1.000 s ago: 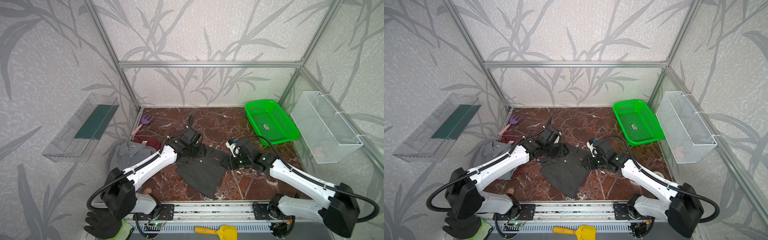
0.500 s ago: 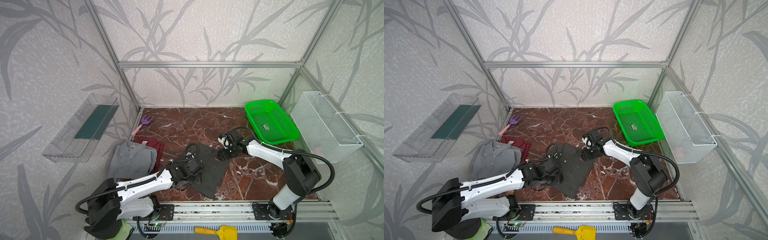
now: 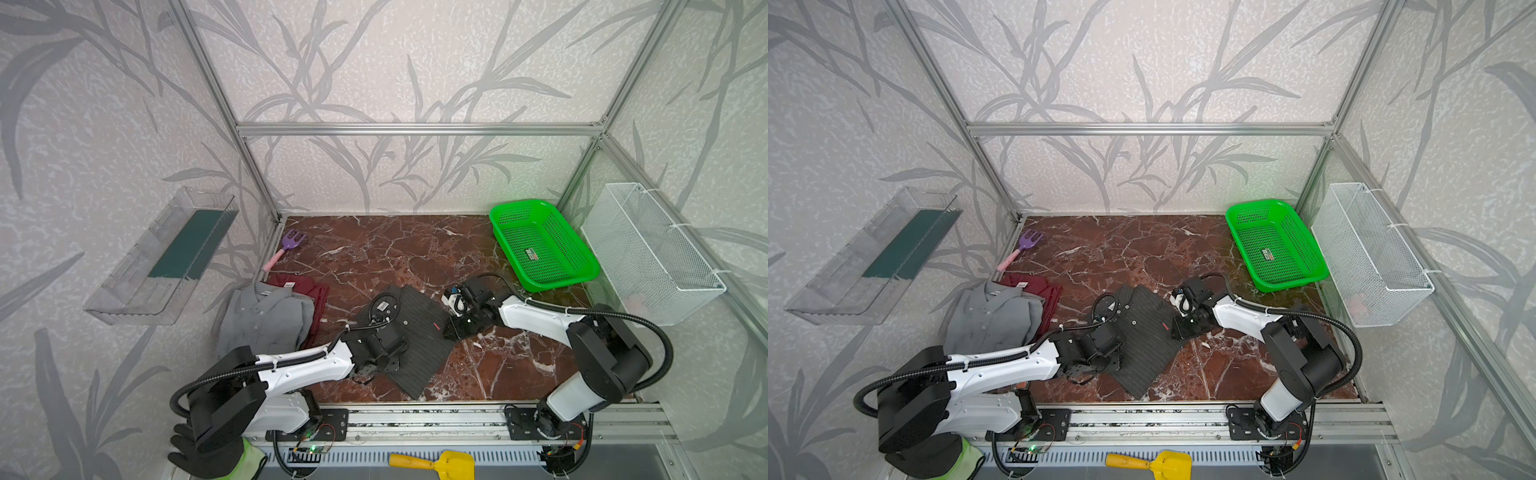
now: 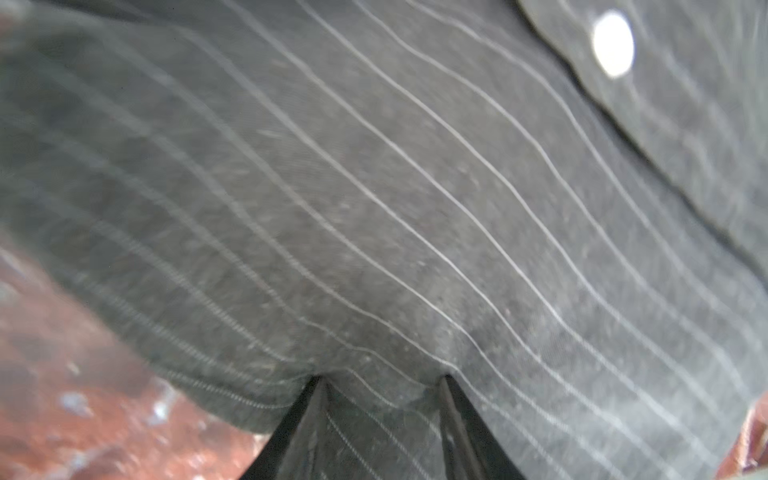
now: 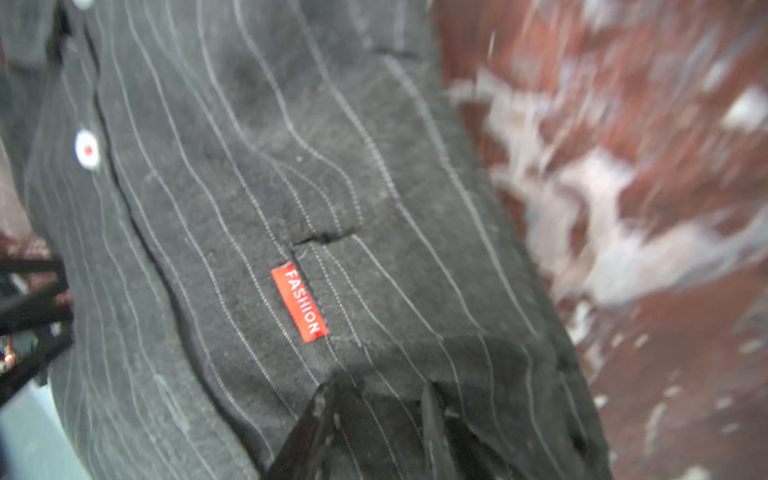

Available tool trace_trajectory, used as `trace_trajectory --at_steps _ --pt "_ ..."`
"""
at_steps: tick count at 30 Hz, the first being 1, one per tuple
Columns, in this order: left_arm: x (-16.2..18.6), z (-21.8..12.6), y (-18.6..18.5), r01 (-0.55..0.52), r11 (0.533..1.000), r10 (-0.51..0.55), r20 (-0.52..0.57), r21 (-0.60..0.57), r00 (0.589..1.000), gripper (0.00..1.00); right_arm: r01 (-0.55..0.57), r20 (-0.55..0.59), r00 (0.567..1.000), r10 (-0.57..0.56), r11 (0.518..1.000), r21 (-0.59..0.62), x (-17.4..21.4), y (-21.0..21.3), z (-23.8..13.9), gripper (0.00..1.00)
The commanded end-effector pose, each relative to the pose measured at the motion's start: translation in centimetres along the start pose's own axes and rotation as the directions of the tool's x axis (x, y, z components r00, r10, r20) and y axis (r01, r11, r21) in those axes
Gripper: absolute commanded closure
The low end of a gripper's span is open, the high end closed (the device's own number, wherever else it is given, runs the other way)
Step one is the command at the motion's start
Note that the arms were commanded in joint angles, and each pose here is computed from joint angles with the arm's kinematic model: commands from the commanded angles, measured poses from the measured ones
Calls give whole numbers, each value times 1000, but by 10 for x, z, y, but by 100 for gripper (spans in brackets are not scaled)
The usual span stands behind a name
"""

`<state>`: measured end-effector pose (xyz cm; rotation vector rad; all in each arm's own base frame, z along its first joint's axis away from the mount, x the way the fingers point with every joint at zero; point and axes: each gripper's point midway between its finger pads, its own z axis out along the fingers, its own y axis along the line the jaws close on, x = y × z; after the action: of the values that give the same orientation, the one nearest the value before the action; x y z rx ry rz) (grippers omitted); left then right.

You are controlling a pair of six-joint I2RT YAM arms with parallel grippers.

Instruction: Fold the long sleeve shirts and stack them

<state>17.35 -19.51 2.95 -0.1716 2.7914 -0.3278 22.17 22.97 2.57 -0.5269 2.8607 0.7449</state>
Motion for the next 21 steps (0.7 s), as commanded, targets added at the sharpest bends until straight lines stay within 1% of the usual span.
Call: trace_trajectory --at_steps 1,4,6,8,10,12,14,15,17,19,21 --pt "-37 -3 1 -47 999 48 93 -19 995 55 -41 -11 999 40 997 -65 26 17 -1 65" --pt "-67 -4 5 -21 1000 20 115 11 993 55 -35 -27 999 33 996 -79 52 37 1 65" --pt "-86 -13 4 -10 999 5 132 38 991 55 -42 -15 999 41 995 -87 62 47 -2 60" --pt "-100 -32 0 -26 999 19 151 47 988 51 -58 30 998 61 994 -98 59 51 -14 54" --pt "-104 -52 -2 -51 998 43 159 45 986 48 -31 114 993 35 999 -33 49 45 -37 47" --pt "-96 -65 2 -46 997 37 144 61 989 45 -5 202 979 -2 999 37 36 37 -59 40" --pt "-79 -70 5 -29 994 17 110 109 994 44 -17 244 970 3 999 52 27 30 -74 36" --pt "-68 -69 6 -18 989 5 93 146 996 44 -24 250 968 14 999 40 23 28 -78 35" --pt "-47 -62 13 45 979 -55 46 197 997 43 -40 246 969 33 999 21 20 21 -76 34" --pt "-24 -53 22 98 971 -99 -8 220 995 43 -46 231 972 46 999 -3 16 19 -71 34" --pt "-9 -46 31 132 965 -126 -39 225 991 43 -30 227 973 34 999 -20 12 20 -66 34"
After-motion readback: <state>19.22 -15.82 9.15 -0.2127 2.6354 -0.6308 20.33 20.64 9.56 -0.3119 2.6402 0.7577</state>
